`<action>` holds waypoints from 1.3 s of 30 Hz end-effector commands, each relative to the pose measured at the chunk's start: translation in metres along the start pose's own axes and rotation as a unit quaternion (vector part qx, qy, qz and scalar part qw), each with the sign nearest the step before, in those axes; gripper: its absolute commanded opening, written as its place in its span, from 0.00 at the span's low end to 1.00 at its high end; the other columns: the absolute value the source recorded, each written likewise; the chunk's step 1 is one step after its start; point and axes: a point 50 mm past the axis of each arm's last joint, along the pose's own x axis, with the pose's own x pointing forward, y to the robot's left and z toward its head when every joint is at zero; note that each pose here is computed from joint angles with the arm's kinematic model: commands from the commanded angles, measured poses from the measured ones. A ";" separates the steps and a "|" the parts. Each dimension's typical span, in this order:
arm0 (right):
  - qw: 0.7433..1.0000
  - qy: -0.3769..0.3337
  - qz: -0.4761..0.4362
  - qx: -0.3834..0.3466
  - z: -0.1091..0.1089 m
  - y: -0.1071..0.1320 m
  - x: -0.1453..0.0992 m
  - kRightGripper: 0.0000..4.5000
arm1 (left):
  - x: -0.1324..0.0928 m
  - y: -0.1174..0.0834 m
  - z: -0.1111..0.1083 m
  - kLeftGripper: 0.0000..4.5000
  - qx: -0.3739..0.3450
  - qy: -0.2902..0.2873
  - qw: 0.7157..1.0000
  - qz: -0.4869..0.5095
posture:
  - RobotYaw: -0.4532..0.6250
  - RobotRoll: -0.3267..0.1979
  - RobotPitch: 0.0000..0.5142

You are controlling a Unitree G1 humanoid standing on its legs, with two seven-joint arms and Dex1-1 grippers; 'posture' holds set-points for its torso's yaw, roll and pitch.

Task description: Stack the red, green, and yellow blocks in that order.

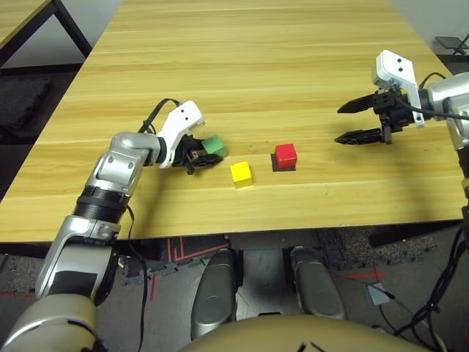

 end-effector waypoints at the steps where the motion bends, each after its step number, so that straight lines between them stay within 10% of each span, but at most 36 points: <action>1: 1.000 -0.013 0.013 0.000 -0.002 0.006 0.001 1.00 | 0.009 -0.009 0.027 0.46 0.017 -0.008 0.999 -0.042 | 0.64 0.46 0.17; 9: 0.999 -0.026 0.028 0.007 -0.005 0.015 0.012 1.00 | 0.050 -0.032 0.069 0.46 0.038 -0.027 0.993 -0.105 | 0.62 0.51 0.17; 39: 0.999 -0.027 0.022 0.027 -0.012 0.031 0.010 1.00 | 0.095 -0.047 0.045 0.46 0.039 -0.012 0.990 -0.136 | 0.55 0.52 0.21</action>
